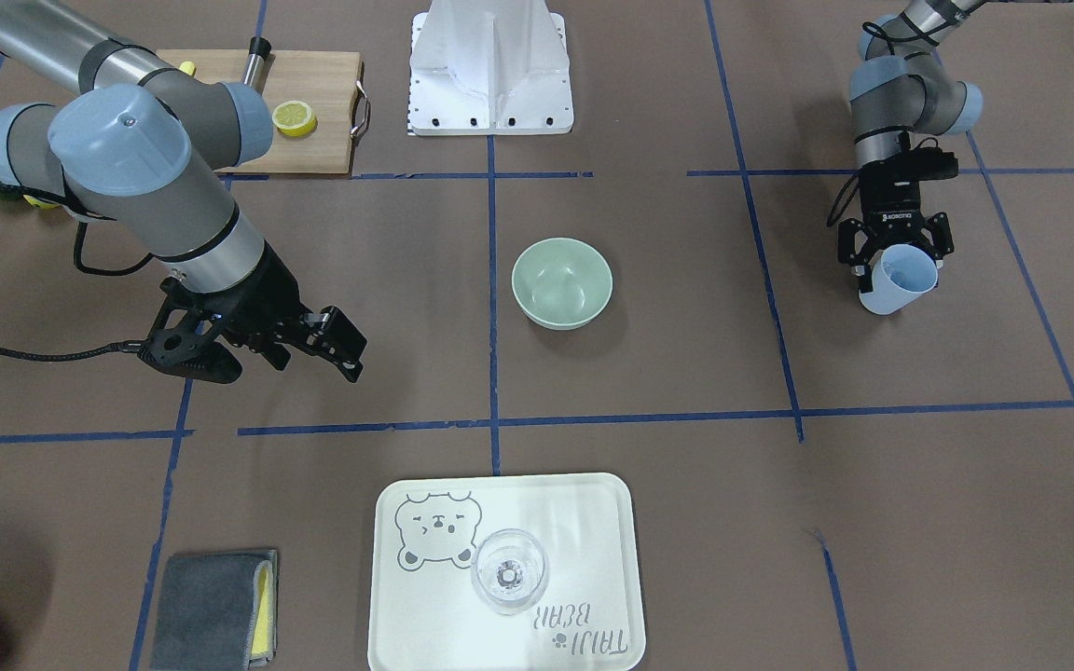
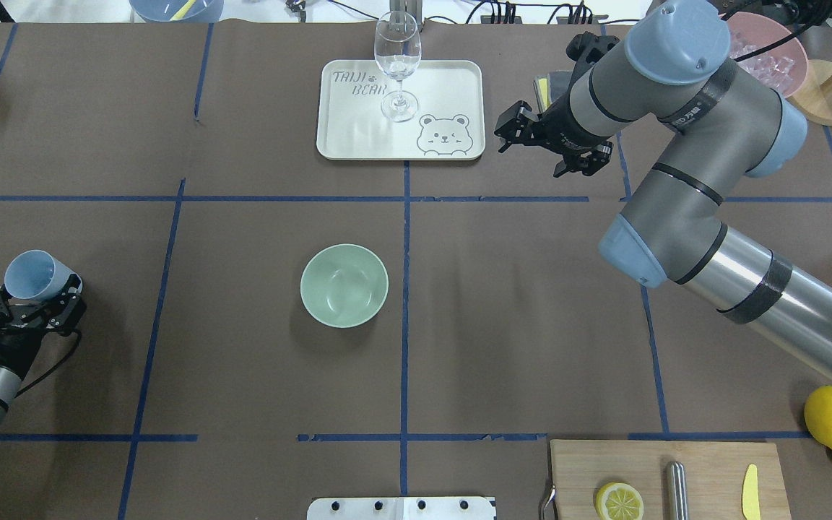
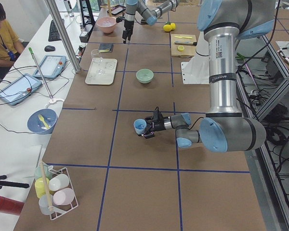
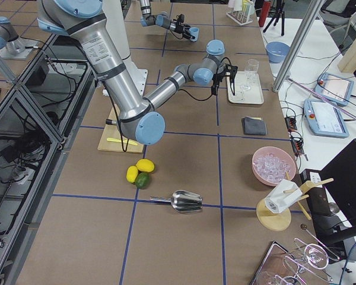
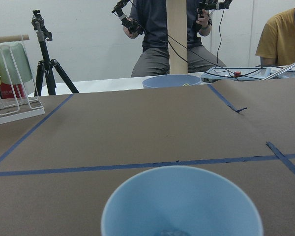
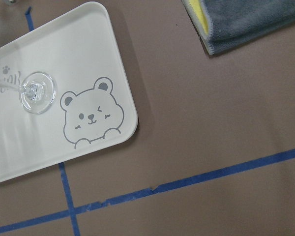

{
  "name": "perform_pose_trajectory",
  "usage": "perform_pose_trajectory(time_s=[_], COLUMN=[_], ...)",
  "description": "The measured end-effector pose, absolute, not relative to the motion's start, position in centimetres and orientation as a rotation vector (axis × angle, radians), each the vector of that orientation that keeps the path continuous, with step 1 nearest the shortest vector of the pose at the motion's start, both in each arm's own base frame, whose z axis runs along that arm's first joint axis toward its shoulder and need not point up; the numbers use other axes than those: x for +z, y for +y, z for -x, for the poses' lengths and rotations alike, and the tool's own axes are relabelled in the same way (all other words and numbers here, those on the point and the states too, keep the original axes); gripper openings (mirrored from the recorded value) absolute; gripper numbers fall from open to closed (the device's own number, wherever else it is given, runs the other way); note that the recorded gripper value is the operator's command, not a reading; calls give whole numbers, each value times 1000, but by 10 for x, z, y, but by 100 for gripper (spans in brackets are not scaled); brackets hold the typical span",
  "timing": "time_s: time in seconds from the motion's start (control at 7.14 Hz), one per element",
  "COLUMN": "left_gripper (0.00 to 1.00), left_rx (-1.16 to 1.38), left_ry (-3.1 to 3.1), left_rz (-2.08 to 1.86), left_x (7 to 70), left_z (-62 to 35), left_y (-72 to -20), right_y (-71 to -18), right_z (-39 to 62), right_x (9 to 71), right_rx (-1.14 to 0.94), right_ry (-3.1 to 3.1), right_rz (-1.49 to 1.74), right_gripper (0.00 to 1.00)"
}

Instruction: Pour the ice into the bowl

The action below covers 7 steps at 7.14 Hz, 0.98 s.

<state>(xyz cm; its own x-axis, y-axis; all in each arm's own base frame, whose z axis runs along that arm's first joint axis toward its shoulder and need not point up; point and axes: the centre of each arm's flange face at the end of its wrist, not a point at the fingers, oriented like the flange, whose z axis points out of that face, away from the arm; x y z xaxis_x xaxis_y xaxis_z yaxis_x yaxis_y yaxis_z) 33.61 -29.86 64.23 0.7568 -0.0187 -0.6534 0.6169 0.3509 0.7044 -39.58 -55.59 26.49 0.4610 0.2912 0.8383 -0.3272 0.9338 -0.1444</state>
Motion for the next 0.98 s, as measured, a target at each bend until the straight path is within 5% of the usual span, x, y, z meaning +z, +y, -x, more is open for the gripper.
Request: perform_pose_trajectory(time_s=[0.42,0.56,0.7,0.98], left_gripper=[97,86,67,0], left_rx=[-442,-439,-438,-434], left_ry=[613,613,615,633], left_rz=[-1144,-1141,-1139,-1124], left_x=[643,644,645,644], left_z=[-341,-343,-344,-346], left_y=[-300,-300,-300,-300], right_y=[-556,-555,-555,-553], right_z=[396,396,395,394], right_x=[264,263,261,258], right_rx=[380,380,379,377], right_ry=[-1022,-1024,-1026,-1030], right_rz=[-38,-38,-39,-41], right_gripper=[100,100,100,100])
